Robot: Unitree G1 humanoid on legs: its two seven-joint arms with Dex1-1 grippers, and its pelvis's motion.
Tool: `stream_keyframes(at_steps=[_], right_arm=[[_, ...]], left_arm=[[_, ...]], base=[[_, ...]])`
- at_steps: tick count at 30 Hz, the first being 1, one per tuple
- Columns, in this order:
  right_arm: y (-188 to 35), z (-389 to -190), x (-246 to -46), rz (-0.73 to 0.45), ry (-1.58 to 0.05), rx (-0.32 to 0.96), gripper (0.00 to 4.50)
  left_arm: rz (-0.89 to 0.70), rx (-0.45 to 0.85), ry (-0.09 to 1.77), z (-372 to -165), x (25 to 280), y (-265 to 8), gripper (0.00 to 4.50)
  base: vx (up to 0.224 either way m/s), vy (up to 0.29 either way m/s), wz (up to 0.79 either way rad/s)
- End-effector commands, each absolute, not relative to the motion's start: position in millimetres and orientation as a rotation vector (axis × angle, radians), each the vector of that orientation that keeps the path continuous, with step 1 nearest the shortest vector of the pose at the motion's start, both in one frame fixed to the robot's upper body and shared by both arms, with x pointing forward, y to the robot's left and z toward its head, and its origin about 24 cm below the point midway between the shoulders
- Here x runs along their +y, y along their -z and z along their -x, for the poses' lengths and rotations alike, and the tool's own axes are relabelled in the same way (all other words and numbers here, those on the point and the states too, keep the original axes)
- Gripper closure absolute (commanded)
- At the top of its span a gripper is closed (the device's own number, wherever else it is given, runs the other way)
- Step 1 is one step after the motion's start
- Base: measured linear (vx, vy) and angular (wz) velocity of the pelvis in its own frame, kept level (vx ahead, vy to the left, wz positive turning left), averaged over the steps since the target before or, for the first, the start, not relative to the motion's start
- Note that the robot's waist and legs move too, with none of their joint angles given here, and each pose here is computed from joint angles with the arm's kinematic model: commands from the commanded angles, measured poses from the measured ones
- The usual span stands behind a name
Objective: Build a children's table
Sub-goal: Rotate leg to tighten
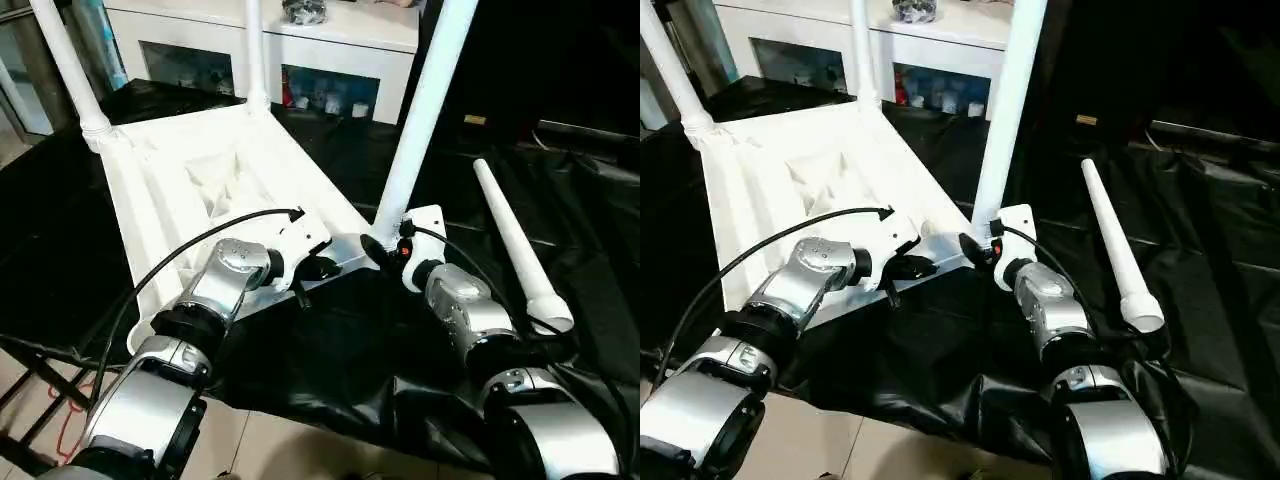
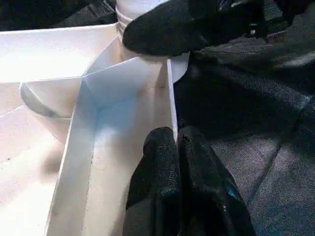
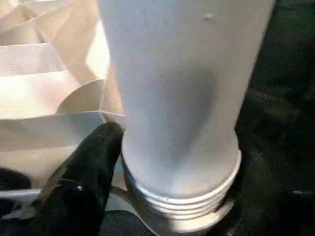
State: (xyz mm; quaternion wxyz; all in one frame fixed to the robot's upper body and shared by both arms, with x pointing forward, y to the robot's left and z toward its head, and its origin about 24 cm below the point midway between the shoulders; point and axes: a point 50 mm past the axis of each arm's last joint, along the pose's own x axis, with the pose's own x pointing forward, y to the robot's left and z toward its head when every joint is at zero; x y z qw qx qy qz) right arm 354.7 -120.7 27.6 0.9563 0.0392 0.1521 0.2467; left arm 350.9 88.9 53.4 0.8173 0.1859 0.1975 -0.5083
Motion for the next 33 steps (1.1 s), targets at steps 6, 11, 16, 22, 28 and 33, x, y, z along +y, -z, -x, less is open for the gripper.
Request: stream_keyframes(at_steps=[6,11,16,22,28,33], right_arm=[[-23,-329.5,-96.2,-0.042,-0.947,0.319,0.71],[-25,-313.4,-103.1,-0.003,-1.153,0.315,0.71],[-29,-302.2,-112.0,-0.008,-1.276,0.340,0.71],[-31,-296.6,-118.5,-0.013,-1.325,0.362,1.19],[-30,-298.0,-116.7,-0.022,-1.284,0.370,1.64],[-19,-314.1,-116.7,0.005,-1.035,0.401,1.72]], left_arm=[[-0.429,0.324,1.327,-339,72,-66,4.50],[-0.445,0.335,1.384,-335,86,-65,4.50],[-0.458,0.351,1.402,-334,97,-66,4.50],[-0.472,0.367,1.411,-335,106,-67,4.50],[-0.470,0.365,1.409,-335,104,-66,4.50],[-0.450,0.350,1.331,-340,96,-66,4.50]], base=[[0.000,0.000,0.00],[0.000,0.000,0.00],[0.000,0.000,0.00],[0.000,0.000,0.00],[0.000,0.000,0.00],[0.000,0.000,0.00]])
